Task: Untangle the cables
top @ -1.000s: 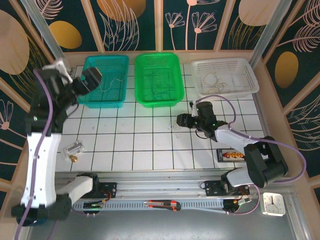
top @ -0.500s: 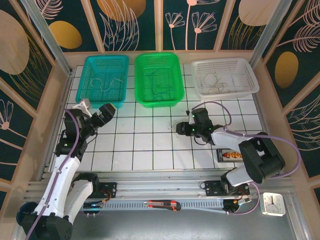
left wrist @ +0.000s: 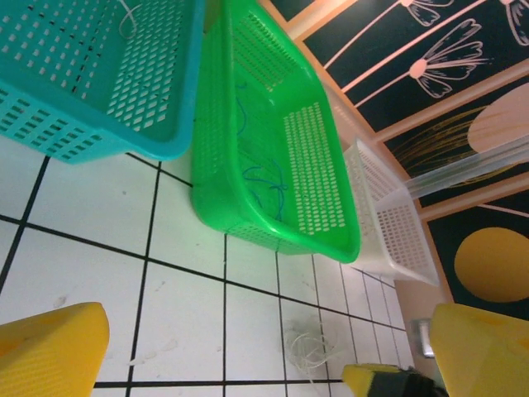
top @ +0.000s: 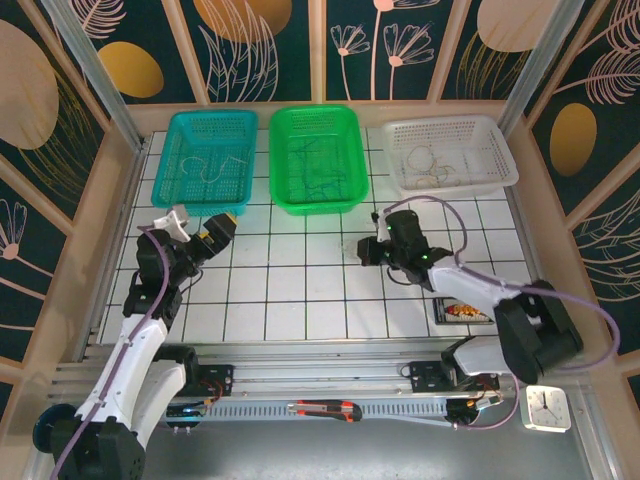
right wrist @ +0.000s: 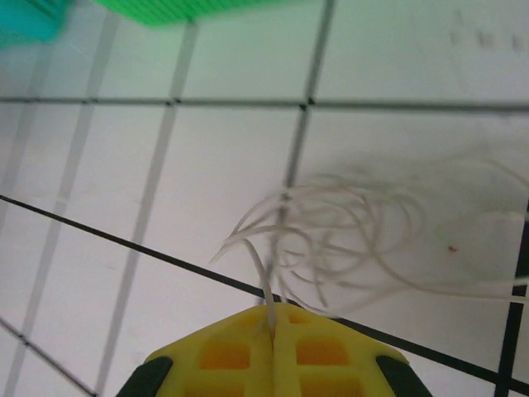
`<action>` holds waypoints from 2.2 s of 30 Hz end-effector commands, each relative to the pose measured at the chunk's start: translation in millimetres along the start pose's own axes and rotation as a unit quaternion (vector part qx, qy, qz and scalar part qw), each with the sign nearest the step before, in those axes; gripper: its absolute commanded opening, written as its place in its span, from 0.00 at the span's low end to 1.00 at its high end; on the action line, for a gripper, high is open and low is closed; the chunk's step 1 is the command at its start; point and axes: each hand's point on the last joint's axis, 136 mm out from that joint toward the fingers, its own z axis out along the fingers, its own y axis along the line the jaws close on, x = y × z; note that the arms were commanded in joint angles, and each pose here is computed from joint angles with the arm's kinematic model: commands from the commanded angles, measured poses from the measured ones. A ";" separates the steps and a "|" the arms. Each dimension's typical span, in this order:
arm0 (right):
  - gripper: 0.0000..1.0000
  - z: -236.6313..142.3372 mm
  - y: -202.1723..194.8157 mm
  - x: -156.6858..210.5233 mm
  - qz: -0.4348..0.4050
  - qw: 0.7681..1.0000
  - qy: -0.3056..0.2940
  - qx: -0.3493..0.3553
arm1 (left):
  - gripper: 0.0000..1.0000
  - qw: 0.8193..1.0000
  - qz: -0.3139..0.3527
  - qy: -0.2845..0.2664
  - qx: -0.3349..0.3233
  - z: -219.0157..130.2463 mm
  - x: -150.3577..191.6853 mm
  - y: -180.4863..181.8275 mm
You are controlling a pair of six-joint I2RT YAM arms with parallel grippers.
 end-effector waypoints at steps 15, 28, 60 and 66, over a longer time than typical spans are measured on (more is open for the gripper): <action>0.00 -26.8 59.1 -49.7 -0.056 0.987 -0.092 -0.120 | 0.99 0.995 -0.017 0.031 0.094 30.2 19.8 -49.3; 0.00 -26.6 57.4 -51.7 -0.038 0.987 -0.095 -0.124 | 0.86 0.990 0.012 0.095 0.103 70.0 79.9 -61.4; 0.00 -51.4 80.2 -63.6 -0.019 0.979 -0.113 -0.166 | 0.46 0.970 0.089 0.190 0.126 141.6 175.5 -74.2; 0.00 -56.5 84.3 -65.2 -0.020 0.978 -0.118 -0.170 | 0.42 0.969 0.088 0.190 0.129 148.1 179.2 -74.4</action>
